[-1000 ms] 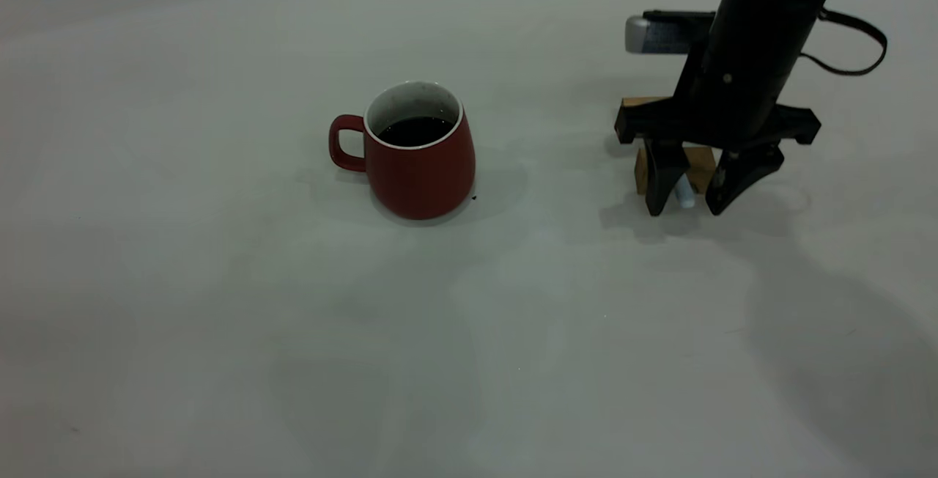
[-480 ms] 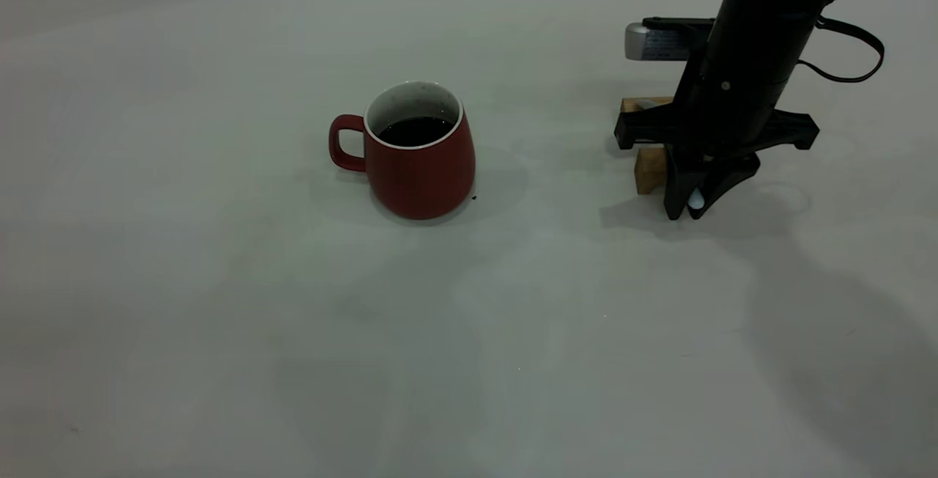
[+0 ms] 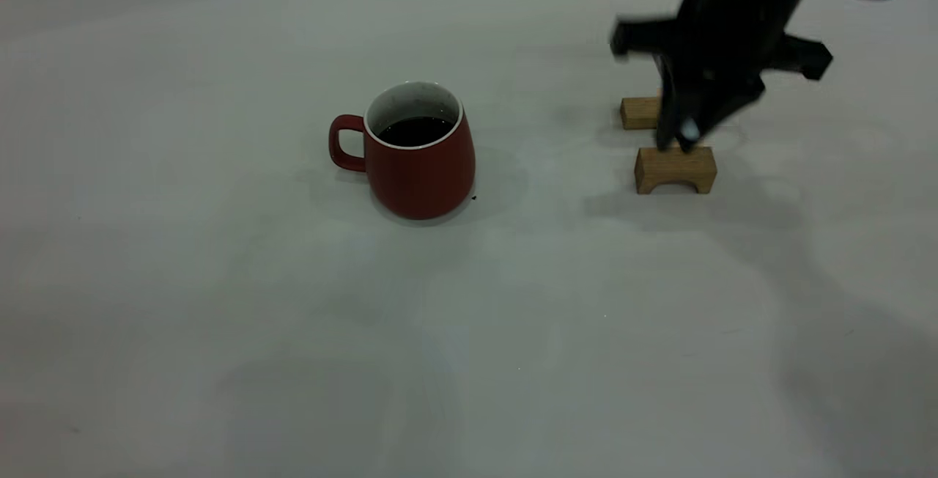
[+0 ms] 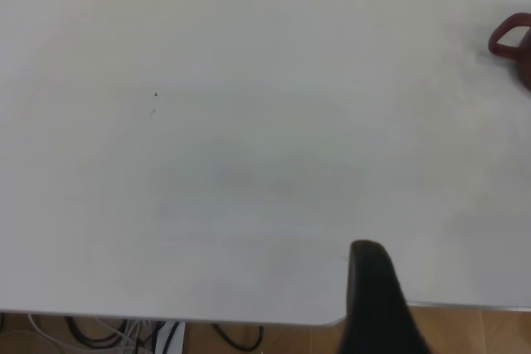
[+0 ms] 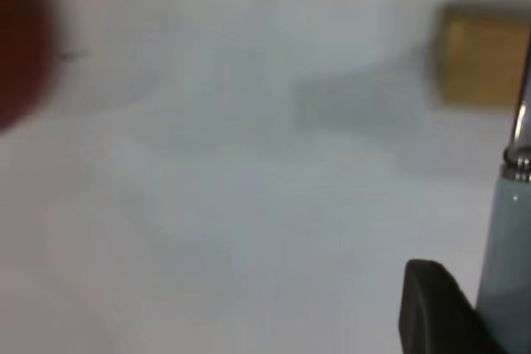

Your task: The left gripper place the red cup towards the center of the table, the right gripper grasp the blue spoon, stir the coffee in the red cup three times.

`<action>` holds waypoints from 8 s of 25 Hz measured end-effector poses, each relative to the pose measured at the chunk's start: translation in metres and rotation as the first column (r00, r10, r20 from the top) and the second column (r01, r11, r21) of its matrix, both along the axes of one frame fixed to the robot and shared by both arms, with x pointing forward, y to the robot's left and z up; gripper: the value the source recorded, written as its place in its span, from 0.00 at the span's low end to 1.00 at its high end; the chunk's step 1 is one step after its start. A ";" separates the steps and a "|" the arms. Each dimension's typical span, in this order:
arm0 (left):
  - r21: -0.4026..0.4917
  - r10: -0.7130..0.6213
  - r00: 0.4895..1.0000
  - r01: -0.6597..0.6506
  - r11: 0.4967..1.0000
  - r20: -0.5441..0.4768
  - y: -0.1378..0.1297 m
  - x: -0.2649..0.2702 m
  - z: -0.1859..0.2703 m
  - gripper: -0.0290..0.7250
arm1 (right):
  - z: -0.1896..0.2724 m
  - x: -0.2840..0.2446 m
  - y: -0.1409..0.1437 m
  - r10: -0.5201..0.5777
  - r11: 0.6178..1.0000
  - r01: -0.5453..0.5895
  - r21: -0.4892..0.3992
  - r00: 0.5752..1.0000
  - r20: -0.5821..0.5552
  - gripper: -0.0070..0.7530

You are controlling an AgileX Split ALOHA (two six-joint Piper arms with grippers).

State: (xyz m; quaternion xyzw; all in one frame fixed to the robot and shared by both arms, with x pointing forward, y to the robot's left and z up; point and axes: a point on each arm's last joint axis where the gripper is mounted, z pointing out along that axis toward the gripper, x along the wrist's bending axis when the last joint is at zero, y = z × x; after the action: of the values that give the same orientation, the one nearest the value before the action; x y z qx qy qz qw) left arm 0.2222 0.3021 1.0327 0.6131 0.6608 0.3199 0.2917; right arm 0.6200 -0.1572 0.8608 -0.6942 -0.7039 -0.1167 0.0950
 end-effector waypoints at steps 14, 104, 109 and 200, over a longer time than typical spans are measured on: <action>0.000 0.000 1.000 0.000 1.000 0.000 0.000 0.000 0.000 0.73 | 0.022 -0.014 0.091 -0.067 0.600 0.325 0.731 0.931 -0.359 0.18; 0.001 -0.001 1.000 0.001 1.000 0.000 0.000 0.000 0.000 0.73 | -0.064 0.038 0.122 -0.171 0.279 0.960 -0.022 0.027 -0.985 0.18; 0.001 -0.001 1.000 0.001 1.000 0.000 0.000 0.000 0.000 0.73 | -0.060 0.053 0.102 -0.168 0.235 0.972 -0.003 0.038 -0.985 0.18; 0.002 -0.002 1.000 0.002 1.000 0.000 0.000 0.000 0.000 0.73 | 0.186 -0.382 -0.129 0.025 0.977 0.162 -0.136 0.552 0.834 0.26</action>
State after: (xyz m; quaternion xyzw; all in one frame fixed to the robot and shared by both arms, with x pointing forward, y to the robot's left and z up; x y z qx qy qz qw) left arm 0.2222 0.3021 1.0327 0.6142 0.6598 0.3203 0.2912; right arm 0.2379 -0.2857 1.0465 -0.5897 -0.6451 -0.3636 -0.3223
